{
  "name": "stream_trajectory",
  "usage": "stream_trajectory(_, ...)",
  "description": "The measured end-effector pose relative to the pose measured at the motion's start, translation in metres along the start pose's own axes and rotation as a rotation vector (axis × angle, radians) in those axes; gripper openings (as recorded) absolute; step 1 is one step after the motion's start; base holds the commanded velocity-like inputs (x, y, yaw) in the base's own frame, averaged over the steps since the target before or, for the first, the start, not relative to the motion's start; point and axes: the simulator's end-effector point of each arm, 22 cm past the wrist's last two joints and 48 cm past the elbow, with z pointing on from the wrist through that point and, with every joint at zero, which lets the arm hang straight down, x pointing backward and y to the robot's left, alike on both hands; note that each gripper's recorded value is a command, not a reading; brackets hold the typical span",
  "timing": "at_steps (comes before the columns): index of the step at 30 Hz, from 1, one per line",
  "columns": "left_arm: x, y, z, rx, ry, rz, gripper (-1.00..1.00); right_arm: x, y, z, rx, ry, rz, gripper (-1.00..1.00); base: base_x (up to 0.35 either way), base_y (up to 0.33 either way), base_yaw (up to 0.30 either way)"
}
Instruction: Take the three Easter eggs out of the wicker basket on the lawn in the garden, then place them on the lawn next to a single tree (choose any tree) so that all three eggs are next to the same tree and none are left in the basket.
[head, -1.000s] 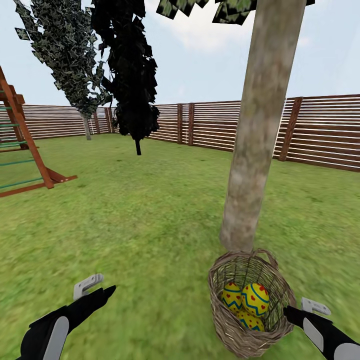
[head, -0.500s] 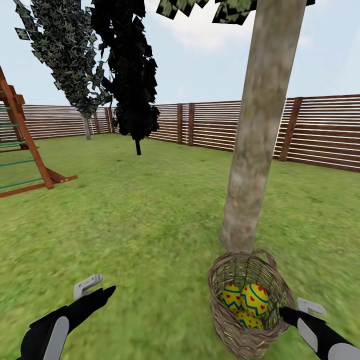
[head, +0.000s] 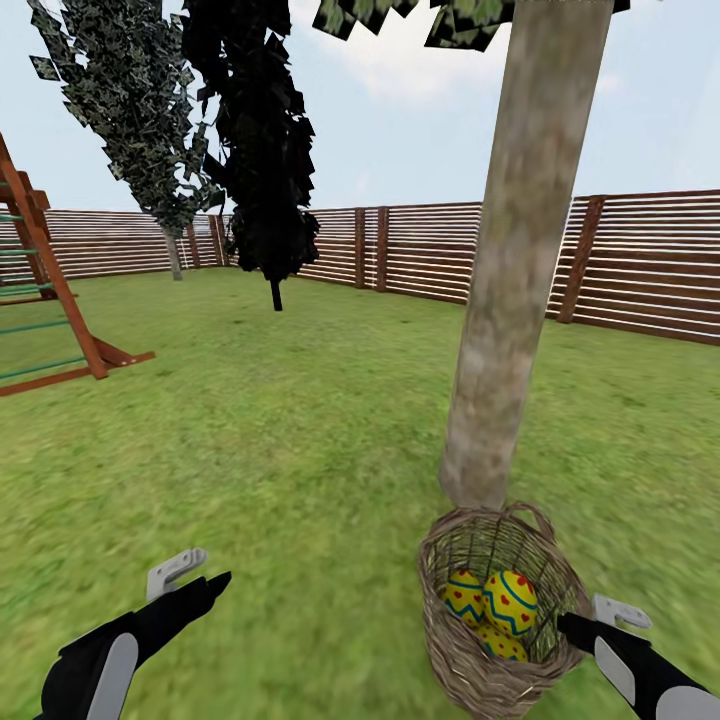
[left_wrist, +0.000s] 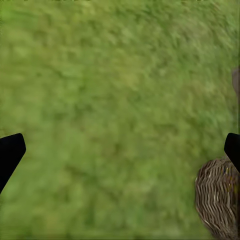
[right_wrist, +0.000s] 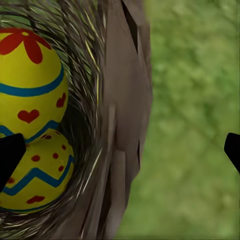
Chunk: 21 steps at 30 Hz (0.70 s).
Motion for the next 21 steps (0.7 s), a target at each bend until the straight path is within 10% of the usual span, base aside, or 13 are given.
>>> stream_trajectory(21, -0.027, -0.017, -0.017, -0.006, 0.022, -0.003, 1.0, -0.074, 0.026, -0.039, -0.059, 0.003, -0.012, 1.0, 0.0, 0.0, 0.0)
